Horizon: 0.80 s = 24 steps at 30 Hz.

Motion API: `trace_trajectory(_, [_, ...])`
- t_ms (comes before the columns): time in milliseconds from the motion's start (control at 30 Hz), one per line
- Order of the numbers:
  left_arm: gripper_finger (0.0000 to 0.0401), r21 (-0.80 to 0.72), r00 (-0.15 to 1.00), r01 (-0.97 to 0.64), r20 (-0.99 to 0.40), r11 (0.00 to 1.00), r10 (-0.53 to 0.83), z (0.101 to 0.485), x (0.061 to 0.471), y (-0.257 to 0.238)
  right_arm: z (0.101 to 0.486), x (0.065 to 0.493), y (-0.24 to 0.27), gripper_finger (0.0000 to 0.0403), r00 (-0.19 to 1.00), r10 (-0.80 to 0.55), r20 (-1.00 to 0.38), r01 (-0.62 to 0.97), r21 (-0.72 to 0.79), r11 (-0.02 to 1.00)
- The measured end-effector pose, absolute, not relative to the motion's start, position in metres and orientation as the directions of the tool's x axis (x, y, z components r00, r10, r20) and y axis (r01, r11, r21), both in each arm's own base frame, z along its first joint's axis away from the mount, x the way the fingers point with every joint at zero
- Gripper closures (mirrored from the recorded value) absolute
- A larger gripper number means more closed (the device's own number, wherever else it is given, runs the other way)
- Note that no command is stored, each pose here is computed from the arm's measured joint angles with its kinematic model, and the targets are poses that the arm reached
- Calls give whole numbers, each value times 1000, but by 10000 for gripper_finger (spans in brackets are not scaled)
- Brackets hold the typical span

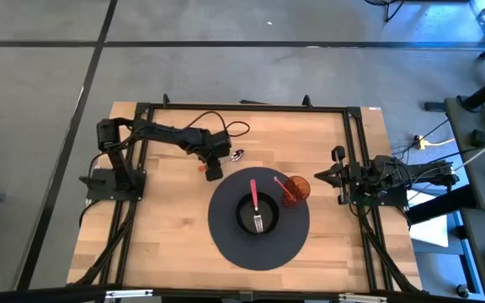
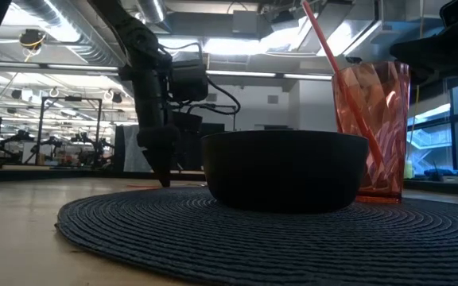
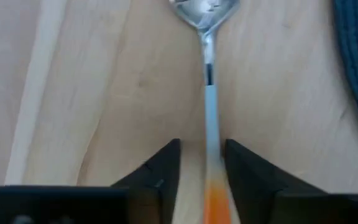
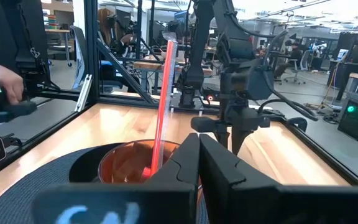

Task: Pick & Place Utensil
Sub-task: Put the spoon into the bowl

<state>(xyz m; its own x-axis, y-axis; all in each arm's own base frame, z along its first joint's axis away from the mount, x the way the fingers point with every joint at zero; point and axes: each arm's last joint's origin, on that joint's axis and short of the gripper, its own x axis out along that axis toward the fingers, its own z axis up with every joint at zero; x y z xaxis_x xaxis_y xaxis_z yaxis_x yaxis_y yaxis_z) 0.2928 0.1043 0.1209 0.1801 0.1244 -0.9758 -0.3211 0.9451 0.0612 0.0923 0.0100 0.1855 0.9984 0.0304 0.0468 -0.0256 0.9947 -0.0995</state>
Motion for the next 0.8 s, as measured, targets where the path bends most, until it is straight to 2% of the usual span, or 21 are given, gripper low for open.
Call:
trace_trajectory(200, [386,82,190,-286,-972,955,140,118,295,100,185,92,10,391,998,30,47,-25,-100,995])
trace_trajectory(433, [395,151,253,-275,-941,949,223,130,298,90,185,92,10,391,998,30,46,-25,-103,994])
trace_trajectory(800, [401,173,390,-292,-877,941,282,181,289,76,185,92,10,391,998,30,46,-25,-100,995])
